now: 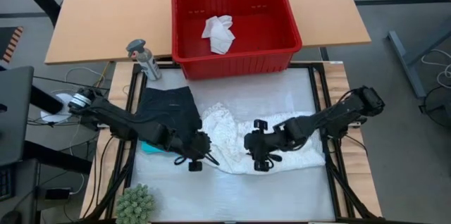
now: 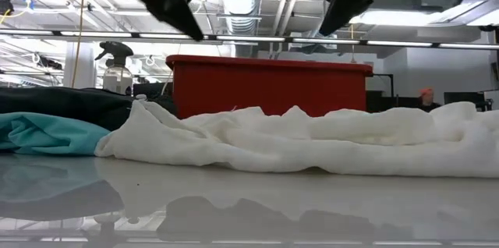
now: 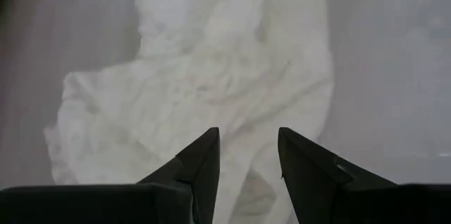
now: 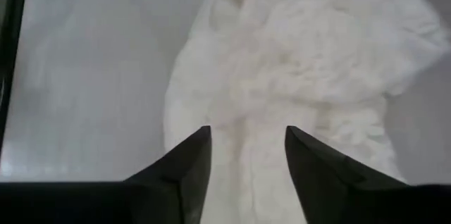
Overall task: Fold laundry
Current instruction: Fold the white dress
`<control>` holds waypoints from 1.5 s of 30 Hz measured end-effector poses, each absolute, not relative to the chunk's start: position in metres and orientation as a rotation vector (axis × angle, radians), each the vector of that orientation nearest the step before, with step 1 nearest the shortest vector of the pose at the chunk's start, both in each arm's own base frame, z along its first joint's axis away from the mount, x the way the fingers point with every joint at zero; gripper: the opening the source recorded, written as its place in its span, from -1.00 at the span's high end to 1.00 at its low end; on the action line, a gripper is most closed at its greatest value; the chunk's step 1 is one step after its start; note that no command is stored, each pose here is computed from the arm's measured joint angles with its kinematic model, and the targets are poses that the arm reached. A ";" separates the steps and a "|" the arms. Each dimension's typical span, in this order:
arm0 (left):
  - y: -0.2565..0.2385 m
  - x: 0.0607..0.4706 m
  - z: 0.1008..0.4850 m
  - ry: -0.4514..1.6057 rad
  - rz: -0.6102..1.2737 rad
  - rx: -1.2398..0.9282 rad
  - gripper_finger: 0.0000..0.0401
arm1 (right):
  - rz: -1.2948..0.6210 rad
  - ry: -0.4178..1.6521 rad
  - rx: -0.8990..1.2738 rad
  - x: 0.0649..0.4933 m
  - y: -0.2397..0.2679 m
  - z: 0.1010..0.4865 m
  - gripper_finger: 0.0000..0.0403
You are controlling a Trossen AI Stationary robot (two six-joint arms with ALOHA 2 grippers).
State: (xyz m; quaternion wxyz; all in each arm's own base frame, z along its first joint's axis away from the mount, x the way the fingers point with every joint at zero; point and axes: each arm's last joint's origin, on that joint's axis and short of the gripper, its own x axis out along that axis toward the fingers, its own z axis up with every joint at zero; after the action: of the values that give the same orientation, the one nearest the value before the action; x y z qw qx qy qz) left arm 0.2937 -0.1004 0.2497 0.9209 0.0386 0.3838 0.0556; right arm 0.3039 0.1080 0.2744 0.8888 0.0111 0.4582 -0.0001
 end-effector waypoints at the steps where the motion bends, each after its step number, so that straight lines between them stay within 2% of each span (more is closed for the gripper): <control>1: -0.102 0.296 0.245 0.800 0.128 0.074 0.34 | 0.027 0.952 0.015 0.305 0.107 0.275 -0.14; 4: -0.107 0.302 0.230 0.836 0.159 0.067 0.34 | 0.059 0.926 -0.014 0.308 0.105 0.276 -0.26; 8: -0.113 0.305 0.216 0.855 0.218 0.062 0.34 | 0.110 0.904 -0.088 0.312 0.112 0.273 -0.29; 13: -0.116 0.304 0.213 0.852 0.251 0.059 0.34 | 0.171 0.968 -0.200 0.328 0.128 0.239 -0.29; 16: -0.118 0.301 0.212 0.867 0.262 0.044 0.34 | 0.140 1.016 -0.261 0.339 0.133 0.219 -0.29; 21: -0.124 0.299 0.212 0.860 0.260 0.020 0.34 | 0.129 1.018 -0.319 0.357 0.137 0.209 -0.29; 26: -0.129 0.297 0.212 0.853 0.260 0.018 0.34 | 0.150 1.061 -0.394 0.366 0.137 0.192 -0.29; 31: -0.131 0.296 0.212 0.842 0.274 0.010 0.34 | 0.078 1.116 -0.427 0.367 0.133 0.178 -0.28; 36: -0.134 0.295 0.212 0.835 0.275 0.002 0.34 | 0.036 1.135 -0.448 0.367 0.129 0.174 -0.04; 42: -0.137 0.293 0.212 0.832 0.267 0.004 0.34 | 0.021 1.140 -0.435 0.369 0.124 0.174 0.40; 45: -0.138 0.293 0.212 0.832 0.265 0.005 0.34 | 0.018 1.152 -0.436 0.369 0.122 0.174 0.69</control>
State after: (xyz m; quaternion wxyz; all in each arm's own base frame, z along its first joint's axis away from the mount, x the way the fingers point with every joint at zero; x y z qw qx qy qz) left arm 0.2928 -0.1379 0.2123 0.9062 0.0024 0.4030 0.1282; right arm 0.3688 0.1223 0.1744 0.8163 -0.2042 0.5403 0.0084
